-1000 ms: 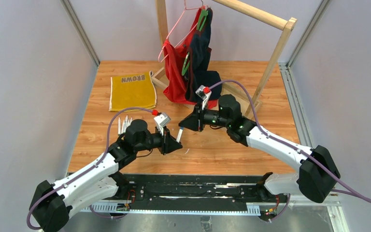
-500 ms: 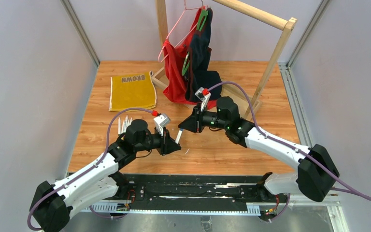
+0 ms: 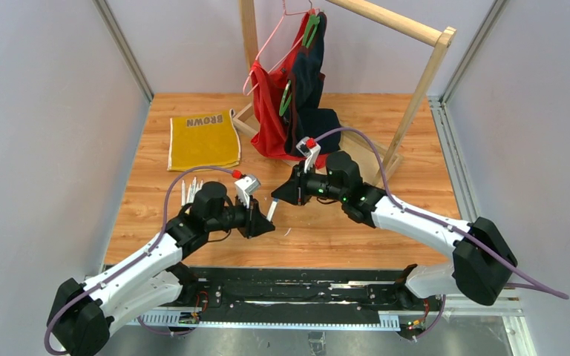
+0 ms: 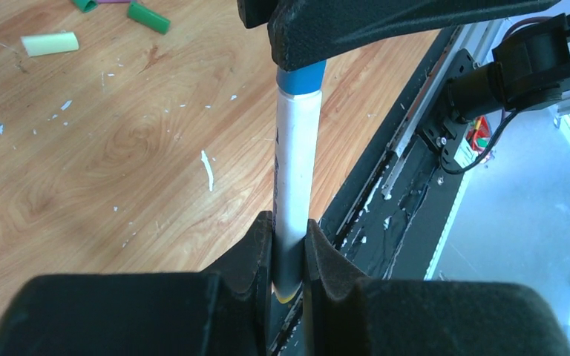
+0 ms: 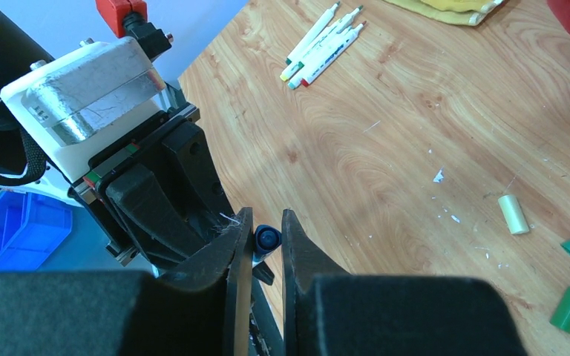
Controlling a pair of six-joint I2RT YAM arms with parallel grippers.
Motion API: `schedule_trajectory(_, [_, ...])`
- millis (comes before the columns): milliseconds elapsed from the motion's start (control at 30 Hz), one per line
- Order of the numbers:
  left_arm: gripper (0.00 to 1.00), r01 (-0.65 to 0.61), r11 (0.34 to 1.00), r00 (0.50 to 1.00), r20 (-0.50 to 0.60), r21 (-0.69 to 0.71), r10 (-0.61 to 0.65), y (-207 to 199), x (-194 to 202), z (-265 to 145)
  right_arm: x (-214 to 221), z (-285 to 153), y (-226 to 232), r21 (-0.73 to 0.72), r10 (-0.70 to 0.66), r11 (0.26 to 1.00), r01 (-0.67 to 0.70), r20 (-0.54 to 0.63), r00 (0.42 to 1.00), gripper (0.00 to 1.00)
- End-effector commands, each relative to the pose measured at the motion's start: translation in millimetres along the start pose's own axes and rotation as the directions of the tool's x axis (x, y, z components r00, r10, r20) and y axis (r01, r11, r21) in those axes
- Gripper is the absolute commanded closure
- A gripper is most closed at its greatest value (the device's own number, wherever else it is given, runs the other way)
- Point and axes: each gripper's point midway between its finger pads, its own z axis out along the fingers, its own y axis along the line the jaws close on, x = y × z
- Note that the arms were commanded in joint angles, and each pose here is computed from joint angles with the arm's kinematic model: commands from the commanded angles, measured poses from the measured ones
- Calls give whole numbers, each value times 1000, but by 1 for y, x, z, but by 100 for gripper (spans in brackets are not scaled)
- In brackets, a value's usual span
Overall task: Insert the pens into the pen caps
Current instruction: Press the pen cap onto the pen.
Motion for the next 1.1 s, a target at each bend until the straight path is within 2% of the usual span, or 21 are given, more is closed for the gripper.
schedule_trajectory(0, [100,-201,980,812,561,11,160,-45,-174,-44,155,-32,9,18,163,984,-179,-512,843,100])
schedule_trajectory(333, [100,-205,977,800,586,65,129,-48,-178,-56,168,-40,30,-102,130,968,-228,-575,808,100])
schedule_trajectory(500, [100,-202,977,795,595,74,119,-47,-180,-60,178,-47,30,-91,137,966,-243,-618,774,100])
schedule_trajectory(767, [100,-203,975,786,609,95,104,-49,-184,-64,186,-52,37,-115,130,958,-263,-645,753,100])
schedule_trajectory(933, [100,-218,975,783,604,42,149,-38,-177,-62,180,-49,42,-114,154,952,-285,-628,763,100])
schedule_trajectory(1067, [100,-257,964,761,602,-65,243,-17,-165,-56,181,-46,43,-97,181,946,-308,-629,756,100])
